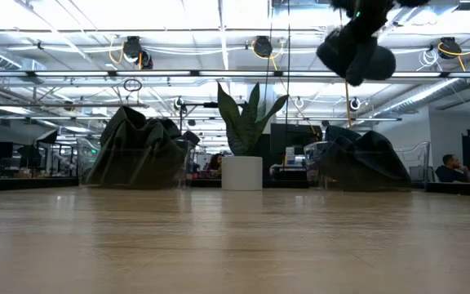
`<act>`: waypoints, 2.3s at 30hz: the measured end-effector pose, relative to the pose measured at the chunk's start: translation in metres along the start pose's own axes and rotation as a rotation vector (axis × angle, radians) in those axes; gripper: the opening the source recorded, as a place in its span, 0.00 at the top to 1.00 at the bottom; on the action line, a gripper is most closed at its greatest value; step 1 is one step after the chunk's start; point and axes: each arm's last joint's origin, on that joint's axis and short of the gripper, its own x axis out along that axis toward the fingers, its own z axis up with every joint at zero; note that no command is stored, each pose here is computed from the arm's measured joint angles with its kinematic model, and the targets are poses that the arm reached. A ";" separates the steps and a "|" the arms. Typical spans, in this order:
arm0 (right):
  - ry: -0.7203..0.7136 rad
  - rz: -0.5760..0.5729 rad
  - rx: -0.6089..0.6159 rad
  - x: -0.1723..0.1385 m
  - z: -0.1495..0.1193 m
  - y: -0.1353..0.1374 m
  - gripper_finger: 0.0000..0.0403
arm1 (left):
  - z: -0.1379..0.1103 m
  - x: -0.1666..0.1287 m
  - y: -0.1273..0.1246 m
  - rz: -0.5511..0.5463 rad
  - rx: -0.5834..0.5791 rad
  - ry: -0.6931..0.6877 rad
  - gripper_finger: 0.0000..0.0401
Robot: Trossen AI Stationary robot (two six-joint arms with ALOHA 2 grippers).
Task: Pick & Place hat
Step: Put the blue cap into the right transparent bin
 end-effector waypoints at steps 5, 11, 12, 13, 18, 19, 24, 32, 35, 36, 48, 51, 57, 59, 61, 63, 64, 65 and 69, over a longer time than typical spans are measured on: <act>0.063 -0.083 -0.131 0.025 -0.009 0.020 1.00 | -0.004 0.000 -0.003 0.016 0.008 0.029 0.61; 0.145 -0.164 -0.289 0.055 -0.023 0.032 1.00 | -0.010 0.000 -0.008 0.020 0.020 0.070 0.61; 0.154 -0.172 -0.303 0.058 -0.026 0.034 1.00 | -0.011 0.000 -0.008 0.020 0.022 0.073 0.61; 0.158 -0.175 -0.310 0.059 -0.027 0.035 1.00 | -0.011 0.000 -0.009 0.019 0.024 0.074 0.61; 0.144 -0.152 -0.295 0.061 -0.035 0.045 1.00 | -0.011 0.000 -0.009 0.039 0.026 0.068 0.61; 0.136 -0.136 -0.291 0.061 -0.040 0.048 1.00 | -0.011 0.000 -0.009 0.040 0.027 0.068 0.61; 0.066 0.054 -0.307 0.059 -0.071 0.065 1.00 | -0.012 0.000 -0.009 0.043 0.026 0.072 0.61; 0.083 0.149 -0.052 0.048 -0.087 0.068 1.00 | -0.013 0.000 -0.009 0.047 0.023 0.081 0.61; 0.126 0.101 -0.028 0.046 -0.087 0.059 1.00 | -0.013 0.000 -0.009 0.047 0.023 0.080 0.61; 0.143 0.108 -0.008 0.045 -0.087 0.056 1.00 | -0.013 0.000 -0.009 0.047 0.025 0.080 0.61; 0.538 0.330 0.266 0.060 -0.101 0.033 1.00 | -0.012 0.000 -0.008 0.072 0.024 0.065 0.61; 0.577 0.347 0.288 0.065 -0.102 0.031 1.00 | -0.012 0.000 -0.008 0.072 0.015 0.064 0.61; 0.627 0.421 0.375 0.071 -0.094 0.018 1.00 | -0.012 0.000 -0.008 0.074 -0.003 0.066 0.61; 0.610 0.440 0.384 0.069 -0.081 0.008 1.00 | -0.012 0.000 -0.008 0.074 -0.003 0.066 0.61; 0.583 0.433 0.387 0.067 -0.066 -0.005 1.00 | -0.012 0.000 -0.008 0.074 -0.003 0.066 0.61; 0.576 0.429 0.390 0.065 -0.052 -0.019 1.00 | -0.012 0.000 -0.008 0.074 -0.002 0.066 0.61; 0.580 0.429 0.388 0.063 -0.047 -0.025 1.00 | -0.012 0.000 -0.008 0.074 -0.002 0.066 0.61; 0.592 0.427 0.381 0.061 -0.044 -0.030 1.00 | -0.012 0.000 -0.008 0.075 0.001 0.066 0.61; 0.639 0.415 0.369 0.054 -0.046 -0.033 1.00 | -0.012 0.000 -0.008 0.076 0.009 0.065 0.61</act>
